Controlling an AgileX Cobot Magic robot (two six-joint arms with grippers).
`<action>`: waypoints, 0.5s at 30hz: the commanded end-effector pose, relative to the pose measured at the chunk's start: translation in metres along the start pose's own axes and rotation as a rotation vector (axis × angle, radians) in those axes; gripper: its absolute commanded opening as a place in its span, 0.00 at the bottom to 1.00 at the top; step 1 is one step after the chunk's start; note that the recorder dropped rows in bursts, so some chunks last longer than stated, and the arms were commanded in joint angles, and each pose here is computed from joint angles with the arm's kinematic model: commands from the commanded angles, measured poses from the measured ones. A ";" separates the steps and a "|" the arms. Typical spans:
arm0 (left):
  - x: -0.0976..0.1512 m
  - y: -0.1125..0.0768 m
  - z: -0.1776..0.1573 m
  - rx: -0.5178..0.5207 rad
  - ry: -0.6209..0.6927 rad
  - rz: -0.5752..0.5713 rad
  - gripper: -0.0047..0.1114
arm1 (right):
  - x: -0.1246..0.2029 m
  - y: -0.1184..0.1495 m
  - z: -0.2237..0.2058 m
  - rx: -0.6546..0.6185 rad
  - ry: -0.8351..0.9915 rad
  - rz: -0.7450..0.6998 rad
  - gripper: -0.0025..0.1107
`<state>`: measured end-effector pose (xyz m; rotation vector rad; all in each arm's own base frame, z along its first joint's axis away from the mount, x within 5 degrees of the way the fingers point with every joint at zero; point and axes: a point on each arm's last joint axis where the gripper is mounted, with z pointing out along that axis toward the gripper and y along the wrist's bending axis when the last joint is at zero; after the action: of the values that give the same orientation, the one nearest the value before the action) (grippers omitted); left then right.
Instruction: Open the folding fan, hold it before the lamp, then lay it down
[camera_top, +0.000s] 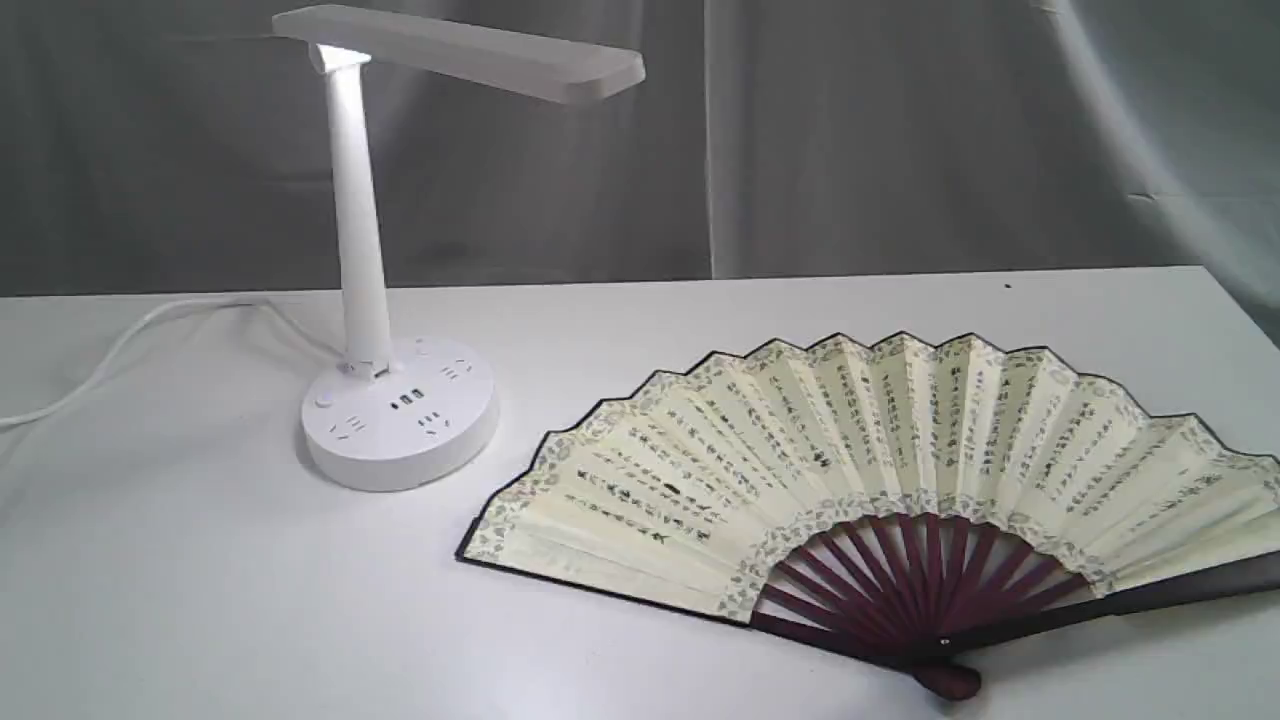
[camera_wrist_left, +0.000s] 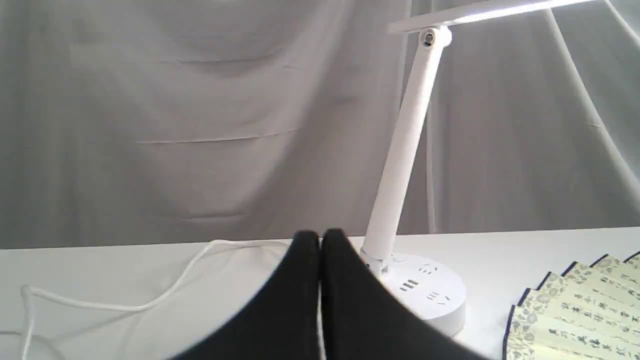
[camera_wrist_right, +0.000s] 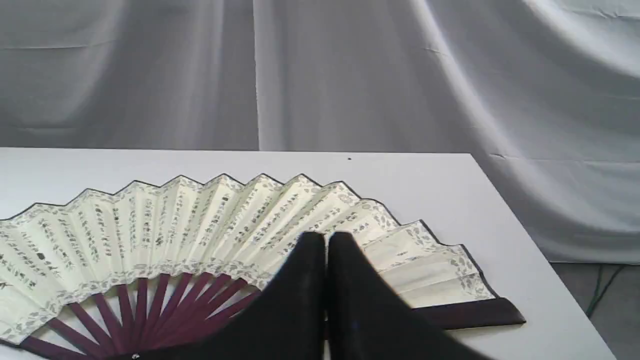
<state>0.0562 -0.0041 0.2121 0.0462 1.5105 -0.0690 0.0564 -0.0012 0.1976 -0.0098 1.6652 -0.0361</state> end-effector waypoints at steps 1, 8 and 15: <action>0.002 0.000 0.000 -0.002 0.004 0.001 0.04 | 0.000 0.000 0.000 -0.001 -0.012 -0.008 0.02; 0.002 0.000 0.000 -0.006 0.004 0.001 0.04 | 0.000 0.000 0.000 -0.001 -0.012 -0.008 0.02; 0.002 0.001 0.000 -0.025 0.004 0.002 0.04 | 0.000 0.000 0.000 -0.001 -0.012 -0.008 0.02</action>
<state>0.0563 -0.0035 0.2121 0.0383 1.5106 -0.0606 0.0564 -0.0012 0.1976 -0.0098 1.6652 -0.0361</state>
